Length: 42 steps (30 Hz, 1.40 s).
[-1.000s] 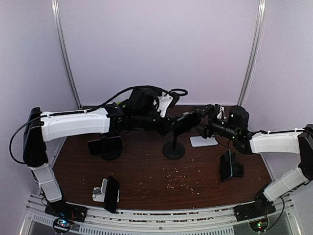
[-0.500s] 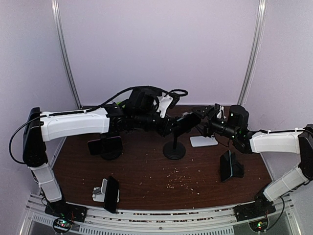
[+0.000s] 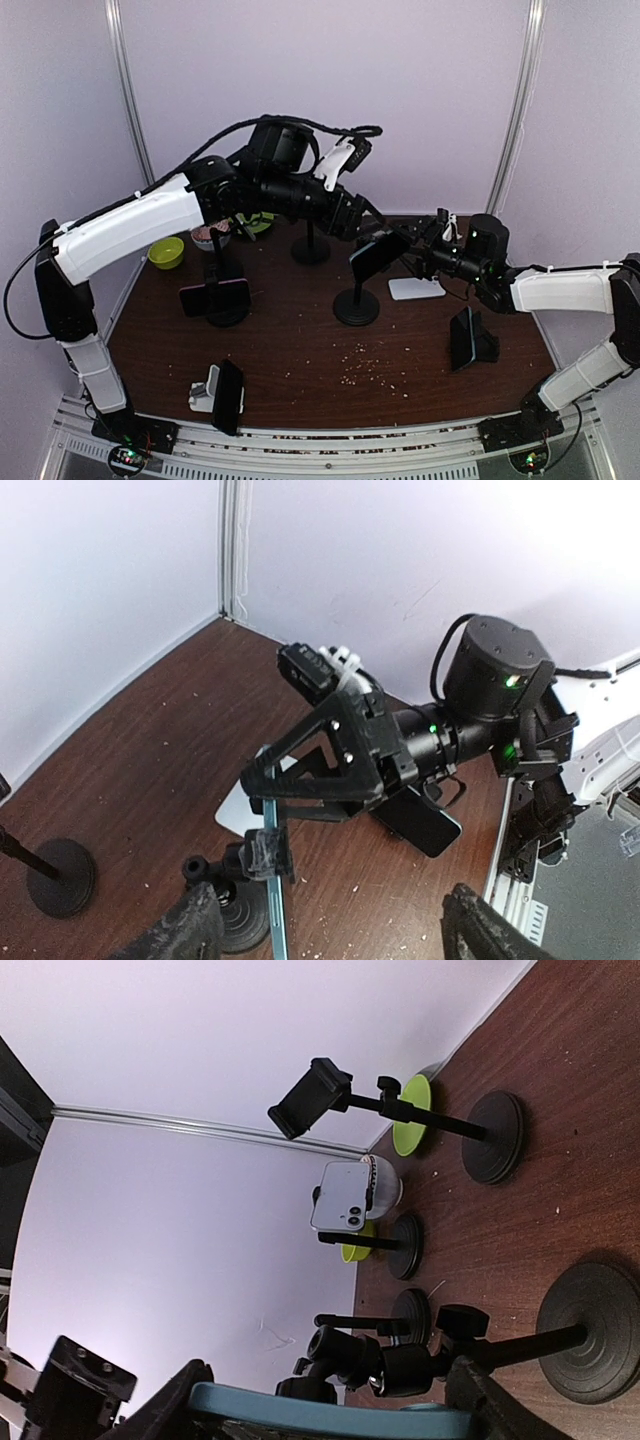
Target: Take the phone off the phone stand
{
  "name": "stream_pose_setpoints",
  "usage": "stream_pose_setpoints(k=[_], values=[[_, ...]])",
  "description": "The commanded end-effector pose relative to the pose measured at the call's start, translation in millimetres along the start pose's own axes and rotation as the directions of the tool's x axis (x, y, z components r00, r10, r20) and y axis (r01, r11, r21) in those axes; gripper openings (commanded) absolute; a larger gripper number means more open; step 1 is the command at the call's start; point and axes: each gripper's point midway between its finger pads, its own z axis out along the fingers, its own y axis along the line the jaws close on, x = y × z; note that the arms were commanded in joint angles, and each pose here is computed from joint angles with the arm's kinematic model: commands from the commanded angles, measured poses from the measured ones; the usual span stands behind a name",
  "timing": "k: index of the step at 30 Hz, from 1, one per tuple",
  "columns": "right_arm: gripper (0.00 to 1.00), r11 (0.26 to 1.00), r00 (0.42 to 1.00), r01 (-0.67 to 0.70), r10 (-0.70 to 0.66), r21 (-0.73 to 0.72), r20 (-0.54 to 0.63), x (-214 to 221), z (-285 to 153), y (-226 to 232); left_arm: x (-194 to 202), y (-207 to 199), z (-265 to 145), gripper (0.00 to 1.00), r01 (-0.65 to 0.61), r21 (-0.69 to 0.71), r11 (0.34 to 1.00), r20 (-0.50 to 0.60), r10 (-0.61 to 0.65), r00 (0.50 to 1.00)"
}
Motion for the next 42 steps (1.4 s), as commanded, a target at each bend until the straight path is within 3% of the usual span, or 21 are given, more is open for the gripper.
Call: stream_pose_setpoints(k=[1,14,28,35,38,42], values=[[0.47,0.996,0.996,0.086,-0.086,-0.005,-0.031,6,3,0,12,13,15,0.78,-0.017,-0.016,1.000,-0.109,0.015,0.994],[0.45,0.991,0.989,0.131,-0.132,-0.021,-0.070,13,3,1,34,33,52,0.78,0.039,-0.005,0.999,-0.209,-0.039,0.977],[0.42,0.984,0.980,0.178,-0.177,0.003,-0.091,15,4,0,28,28,67,0.70,0.074,0.043,0.996,-0.168,-0.066,0.984],[0.41,0.976,0.973,0.214,-0.211,0.030,-0.089,13,3,0,33,34,73,0.45,0.074,0.021,0.997,-0.168,-0.070,0.983],[0.40,0.974,0.972,0.222,-0.218,0.038,-0.088,12,3,1,35,36,74,0.26,0.071,0.007,0.997,-0.172,-0.069,0.983],[0.39,0.967,0.966,0.250,-0.245,0.057,-0.088,10,2,3,37,38,73,0.08,0.070,-0.003,0.998,-0.172,-0.070,0.983]])
